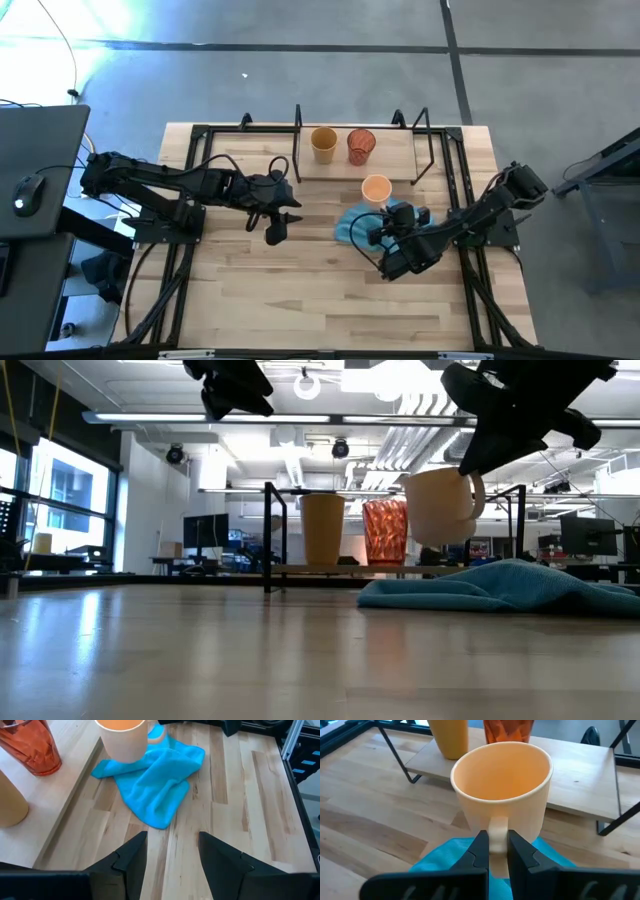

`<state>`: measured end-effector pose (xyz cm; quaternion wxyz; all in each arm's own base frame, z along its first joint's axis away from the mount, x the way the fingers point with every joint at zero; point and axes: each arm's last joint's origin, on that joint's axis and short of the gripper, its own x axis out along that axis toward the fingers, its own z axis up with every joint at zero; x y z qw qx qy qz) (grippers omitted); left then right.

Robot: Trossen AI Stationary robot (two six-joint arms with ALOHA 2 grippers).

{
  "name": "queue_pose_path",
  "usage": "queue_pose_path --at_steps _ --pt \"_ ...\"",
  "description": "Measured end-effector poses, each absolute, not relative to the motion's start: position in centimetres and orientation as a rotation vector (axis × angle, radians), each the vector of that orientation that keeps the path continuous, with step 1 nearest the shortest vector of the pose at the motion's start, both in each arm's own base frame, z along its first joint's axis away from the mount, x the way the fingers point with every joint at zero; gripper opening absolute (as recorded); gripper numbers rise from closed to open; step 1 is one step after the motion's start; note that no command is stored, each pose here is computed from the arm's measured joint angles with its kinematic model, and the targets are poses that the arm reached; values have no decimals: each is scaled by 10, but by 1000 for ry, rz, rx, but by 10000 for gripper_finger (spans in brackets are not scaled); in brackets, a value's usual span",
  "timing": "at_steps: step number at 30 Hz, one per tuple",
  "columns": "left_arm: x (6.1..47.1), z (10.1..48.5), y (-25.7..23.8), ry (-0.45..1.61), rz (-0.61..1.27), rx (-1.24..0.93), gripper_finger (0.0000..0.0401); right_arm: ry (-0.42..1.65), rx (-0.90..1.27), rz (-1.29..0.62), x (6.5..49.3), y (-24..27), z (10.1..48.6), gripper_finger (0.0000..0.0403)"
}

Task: Stack small to large cups/mugs on shelf
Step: Put the light orange mug on the shelf

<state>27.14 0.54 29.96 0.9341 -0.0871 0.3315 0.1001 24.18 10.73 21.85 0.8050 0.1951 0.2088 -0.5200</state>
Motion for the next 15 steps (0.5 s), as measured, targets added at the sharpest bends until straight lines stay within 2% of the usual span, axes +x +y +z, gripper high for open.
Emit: queue_pose_path --at_steps 15 --pt "271 300 5 679 198 -159 165 446 396 -1176 233 103 220 7"
